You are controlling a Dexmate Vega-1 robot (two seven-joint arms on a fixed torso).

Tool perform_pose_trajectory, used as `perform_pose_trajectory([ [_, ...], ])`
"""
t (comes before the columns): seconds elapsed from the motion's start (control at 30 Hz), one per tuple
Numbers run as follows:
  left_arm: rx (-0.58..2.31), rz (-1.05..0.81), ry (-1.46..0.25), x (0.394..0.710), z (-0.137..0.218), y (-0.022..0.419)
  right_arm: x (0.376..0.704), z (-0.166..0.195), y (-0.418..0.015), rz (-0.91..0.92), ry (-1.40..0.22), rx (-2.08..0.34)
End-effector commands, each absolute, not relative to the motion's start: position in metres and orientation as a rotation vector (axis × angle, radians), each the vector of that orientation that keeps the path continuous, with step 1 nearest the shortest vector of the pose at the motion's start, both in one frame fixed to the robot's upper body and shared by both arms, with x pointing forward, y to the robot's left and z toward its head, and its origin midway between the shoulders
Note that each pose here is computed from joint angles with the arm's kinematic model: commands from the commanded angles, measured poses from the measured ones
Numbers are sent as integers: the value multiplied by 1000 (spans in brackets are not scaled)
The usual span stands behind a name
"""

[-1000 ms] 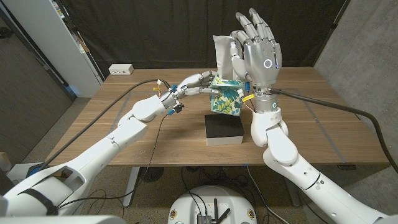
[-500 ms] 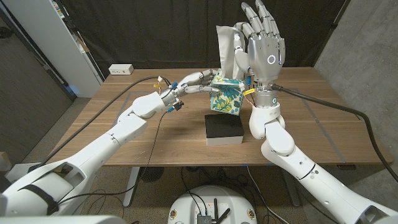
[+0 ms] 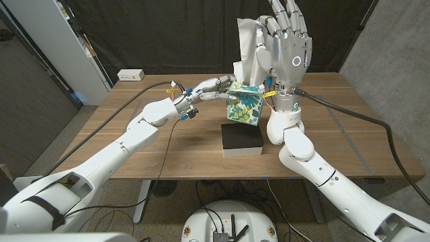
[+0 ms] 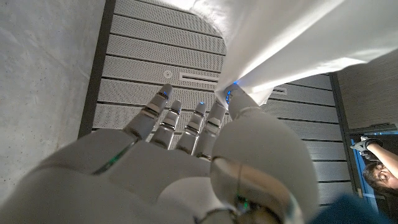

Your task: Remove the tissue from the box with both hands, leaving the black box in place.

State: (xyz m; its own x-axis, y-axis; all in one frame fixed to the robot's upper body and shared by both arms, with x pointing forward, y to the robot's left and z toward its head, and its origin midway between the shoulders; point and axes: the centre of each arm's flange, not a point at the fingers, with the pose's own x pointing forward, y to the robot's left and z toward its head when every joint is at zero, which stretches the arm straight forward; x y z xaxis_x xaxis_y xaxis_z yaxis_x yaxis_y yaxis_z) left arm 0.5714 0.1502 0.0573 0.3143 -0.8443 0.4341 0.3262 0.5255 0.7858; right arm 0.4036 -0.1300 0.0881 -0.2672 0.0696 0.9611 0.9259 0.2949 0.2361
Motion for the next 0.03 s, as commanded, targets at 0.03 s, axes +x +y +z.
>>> perform_pose_trajectory([
  [0.03, 641, -870, -954, 573, 58, 148, 407, 90, -135, -1199, -1600, -796],
])
